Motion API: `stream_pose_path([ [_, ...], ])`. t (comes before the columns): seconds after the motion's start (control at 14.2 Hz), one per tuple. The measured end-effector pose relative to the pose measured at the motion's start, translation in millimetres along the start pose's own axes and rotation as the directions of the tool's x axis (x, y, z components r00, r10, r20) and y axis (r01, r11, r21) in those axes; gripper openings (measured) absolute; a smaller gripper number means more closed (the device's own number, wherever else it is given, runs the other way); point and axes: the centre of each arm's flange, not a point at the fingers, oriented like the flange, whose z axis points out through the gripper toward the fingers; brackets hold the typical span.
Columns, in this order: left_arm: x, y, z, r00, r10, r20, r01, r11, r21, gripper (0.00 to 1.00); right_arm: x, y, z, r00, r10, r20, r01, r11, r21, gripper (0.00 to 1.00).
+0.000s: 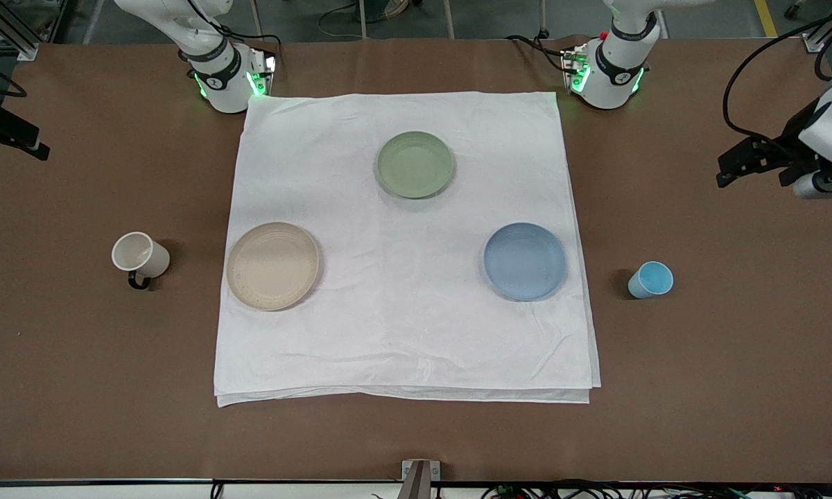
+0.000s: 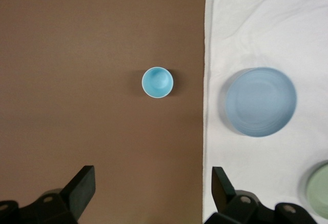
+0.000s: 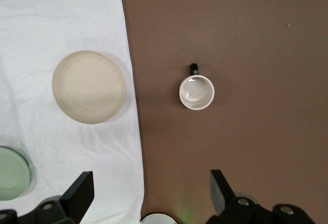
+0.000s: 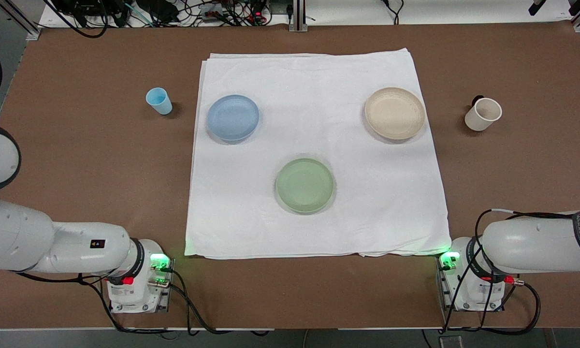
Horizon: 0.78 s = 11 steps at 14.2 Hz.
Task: Place blue cup in blue plate and white mug in gray plate
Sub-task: 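Move the left gripper toward the light-blue cup beside the blue plate, then grasp the light-blue cup with the left gripper while the right gripper reaches out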
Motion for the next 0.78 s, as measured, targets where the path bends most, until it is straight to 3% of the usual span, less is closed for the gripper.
stream_pose_path([
  [0.42, 66.2, -33.6, 156.9, 0.996, -0.042, 0.080, 0.041, 0.999, 0.010, 1.00, 1.7, -3.0, 2.4, 1.000, -0.031, -0.005, 0.031, 1.000, -0.004, 1.00],
  [0.78, 69.5, -37.2, 268.8, 0.993, -0.044, 0.114, 0.045, 0.999, -0.001, 1.00, 1.7, 0.8, 1.8, 0.998, -0.061, -0.006, 0.061, 0.998, -0.033, 1.00],
])
